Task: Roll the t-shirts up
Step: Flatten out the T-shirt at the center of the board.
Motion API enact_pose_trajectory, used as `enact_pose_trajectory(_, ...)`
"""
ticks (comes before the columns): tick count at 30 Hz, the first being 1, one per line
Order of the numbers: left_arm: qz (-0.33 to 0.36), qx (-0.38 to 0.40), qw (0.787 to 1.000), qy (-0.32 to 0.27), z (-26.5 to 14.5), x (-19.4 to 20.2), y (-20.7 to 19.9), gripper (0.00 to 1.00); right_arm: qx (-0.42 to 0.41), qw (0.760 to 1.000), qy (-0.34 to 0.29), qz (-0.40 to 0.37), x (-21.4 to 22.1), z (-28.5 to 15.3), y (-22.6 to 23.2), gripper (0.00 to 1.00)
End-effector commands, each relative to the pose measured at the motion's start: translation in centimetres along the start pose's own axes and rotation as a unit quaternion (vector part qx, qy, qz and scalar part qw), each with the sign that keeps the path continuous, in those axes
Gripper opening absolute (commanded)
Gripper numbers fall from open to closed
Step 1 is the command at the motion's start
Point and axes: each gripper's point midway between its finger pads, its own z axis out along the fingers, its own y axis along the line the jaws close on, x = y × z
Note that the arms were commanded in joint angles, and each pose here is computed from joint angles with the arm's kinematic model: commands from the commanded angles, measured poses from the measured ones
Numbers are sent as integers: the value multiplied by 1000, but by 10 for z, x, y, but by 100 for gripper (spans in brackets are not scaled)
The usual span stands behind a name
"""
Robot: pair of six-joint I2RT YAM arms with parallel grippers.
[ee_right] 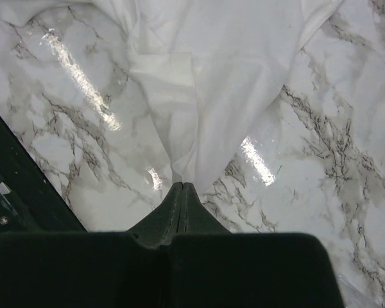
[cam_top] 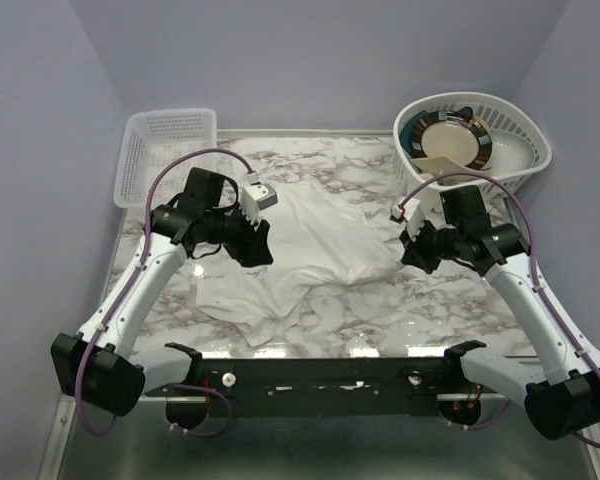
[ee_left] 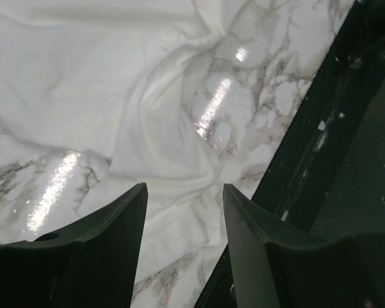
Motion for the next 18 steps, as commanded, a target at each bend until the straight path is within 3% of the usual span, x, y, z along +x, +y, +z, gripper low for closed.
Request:
enact_pose_trajectory(1, -9, -115, 993, -15, 14, -34, 66, 62, 0, 1000, 5, -9, 4, 0, 0, 0)
enact_pose_trajectory(6, 50, -104, 991, 66, 32, 1, 98, 62, 14, 1000, -10, -2, -3, 2, -6, 1)
enact_pose_trajectory(13, 16, -74, 977, 198, -16, 88, 137, 63, 14, 1000, -9, 0, -2, 1, -5, 0)
enact_pose_trajectory(18, 17, -111, 964, 240, -41, 122, 171, 63, 9, 1000, -15, 5, -5, 7, -7, 0)
